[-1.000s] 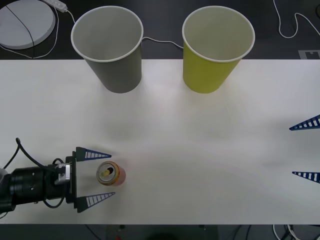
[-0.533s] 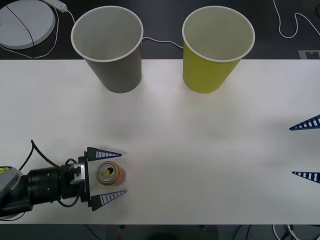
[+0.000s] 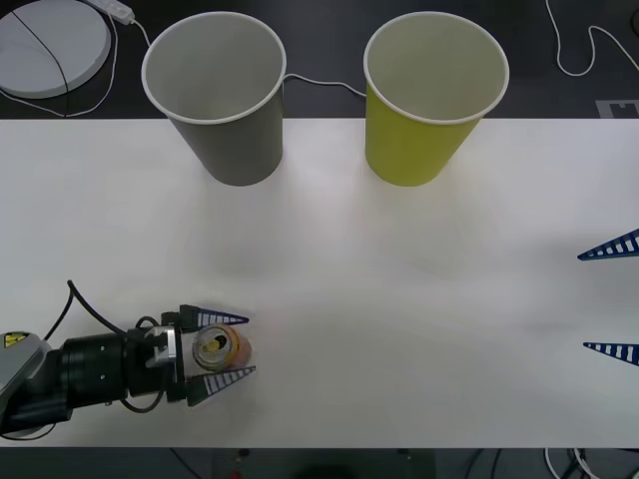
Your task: Put the can into the green bin and the plastic bottle into the gray bin
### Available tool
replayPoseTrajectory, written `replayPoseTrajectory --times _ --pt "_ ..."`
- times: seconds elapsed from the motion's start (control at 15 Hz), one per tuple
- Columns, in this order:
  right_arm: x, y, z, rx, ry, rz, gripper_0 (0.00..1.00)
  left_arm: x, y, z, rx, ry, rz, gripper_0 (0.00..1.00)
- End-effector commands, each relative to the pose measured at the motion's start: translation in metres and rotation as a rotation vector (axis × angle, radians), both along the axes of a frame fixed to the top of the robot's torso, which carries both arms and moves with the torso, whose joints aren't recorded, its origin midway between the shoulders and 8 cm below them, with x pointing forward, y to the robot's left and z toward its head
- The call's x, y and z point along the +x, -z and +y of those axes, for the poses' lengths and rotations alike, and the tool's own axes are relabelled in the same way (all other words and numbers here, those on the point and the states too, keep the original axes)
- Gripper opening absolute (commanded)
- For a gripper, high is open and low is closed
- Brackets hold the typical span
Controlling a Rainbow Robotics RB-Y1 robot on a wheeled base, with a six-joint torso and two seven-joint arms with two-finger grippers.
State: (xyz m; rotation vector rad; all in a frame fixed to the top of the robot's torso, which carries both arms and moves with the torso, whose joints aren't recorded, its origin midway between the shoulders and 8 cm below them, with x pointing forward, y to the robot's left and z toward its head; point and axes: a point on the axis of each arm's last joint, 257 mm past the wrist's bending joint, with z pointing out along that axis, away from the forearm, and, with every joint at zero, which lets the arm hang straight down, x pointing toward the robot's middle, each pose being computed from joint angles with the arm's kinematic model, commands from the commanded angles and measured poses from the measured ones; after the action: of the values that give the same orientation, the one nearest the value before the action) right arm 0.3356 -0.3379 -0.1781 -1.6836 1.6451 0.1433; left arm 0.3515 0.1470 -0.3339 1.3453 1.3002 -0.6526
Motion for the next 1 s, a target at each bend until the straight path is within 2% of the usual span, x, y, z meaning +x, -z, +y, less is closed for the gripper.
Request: replayPoseTrajectory --times 0.07,0.33,0.67,0.8,1.0 --pt "0.0 0.0 0.0 0.0 0.0 0.0 1.0 0.002 -0.002 0.0 -0.002 -0.001 0.001 0.0" --pt "0.0 0.0 0.0 0.0 0.0 0.0 1.0 0.007 -0.006 0.001 -0.007 -0.008 0.005 0.0" --pt "0.0 0.0 0.0 0.0 0.0 0.0 1.0 0.013 -0.041 0.01 -0.015 -0.011 0.115 0.0" --pt "0.0 0.0 0.0 0.0 0.0 0.0 1.0 0.02 -0.05 0.02 0.025 -0.031 0.143 0.0" --pt "0.0 0.0 0.0 0.0 0.0 0.0 1.0 0.029 -0.068 0.032 0.115 -0.054 0.156 0.0"
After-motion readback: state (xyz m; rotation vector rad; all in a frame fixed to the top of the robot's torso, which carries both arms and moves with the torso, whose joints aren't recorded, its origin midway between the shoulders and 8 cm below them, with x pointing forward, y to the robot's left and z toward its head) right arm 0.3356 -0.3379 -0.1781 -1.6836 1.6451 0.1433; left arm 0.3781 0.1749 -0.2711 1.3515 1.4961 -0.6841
